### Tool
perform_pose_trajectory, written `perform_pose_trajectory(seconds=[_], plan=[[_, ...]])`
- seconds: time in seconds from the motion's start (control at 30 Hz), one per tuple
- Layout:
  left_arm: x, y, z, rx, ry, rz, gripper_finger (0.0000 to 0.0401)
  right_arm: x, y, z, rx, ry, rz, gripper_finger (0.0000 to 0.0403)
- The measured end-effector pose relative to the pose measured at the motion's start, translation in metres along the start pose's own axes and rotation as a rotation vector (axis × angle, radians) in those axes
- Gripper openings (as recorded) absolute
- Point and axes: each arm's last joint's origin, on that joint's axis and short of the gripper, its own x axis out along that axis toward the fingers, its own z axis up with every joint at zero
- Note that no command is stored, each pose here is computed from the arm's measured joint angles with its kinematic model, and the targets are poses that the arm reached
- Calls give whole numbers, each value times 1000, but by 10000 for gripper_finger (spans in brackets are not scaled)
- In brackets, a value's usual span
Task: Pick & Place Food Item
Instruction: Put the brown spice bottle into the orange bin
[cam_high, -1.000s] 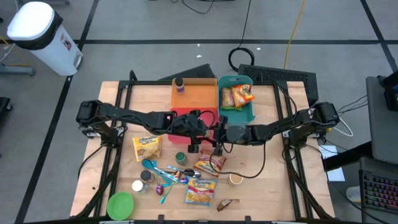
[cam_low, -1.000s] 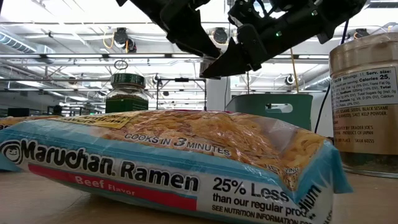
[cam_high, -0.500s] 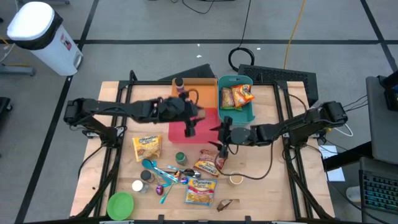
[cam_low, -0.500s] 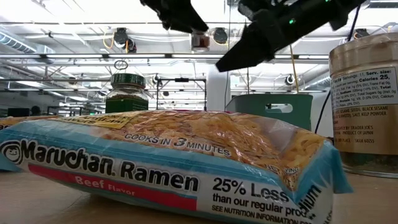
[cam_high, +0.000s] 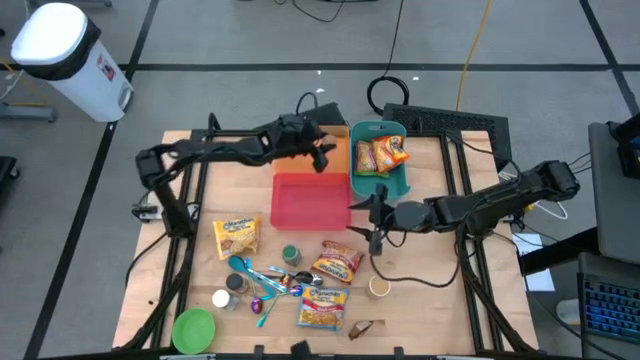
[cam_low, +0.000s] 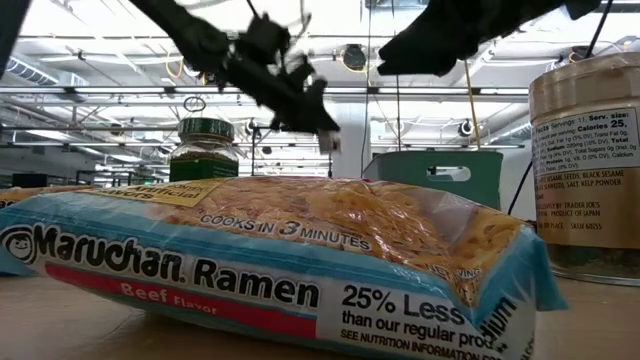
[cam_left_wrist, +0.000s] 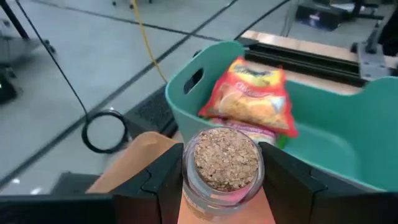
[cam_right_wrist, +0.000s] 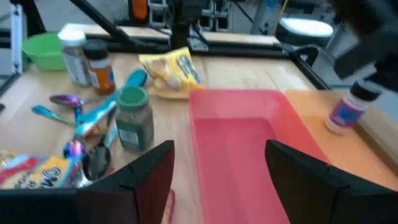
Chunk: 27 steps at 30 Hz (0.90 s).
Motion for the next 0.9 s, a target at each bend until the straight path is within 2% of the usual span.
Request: perform_pose_trajectory(seconds=[0.17,0.37,0.6,0.73,0.9], plan=[[34,16,-19,-88,22,-20,183,0,-2,-1,18,-3,-5,242],[63,19,-31,-108,69,-11,183,0,-2,-1,14,-2,-6,238],[81,28,-41,-167,116,21,183,0,-2,-1,13,1,-6,238],[83,34,-48,-182,140,104,183,0,-2,-1,9,1,-6,238],[84,37,-50,-207,145,84,189,0,-2,-1,8,1,-6,238]])
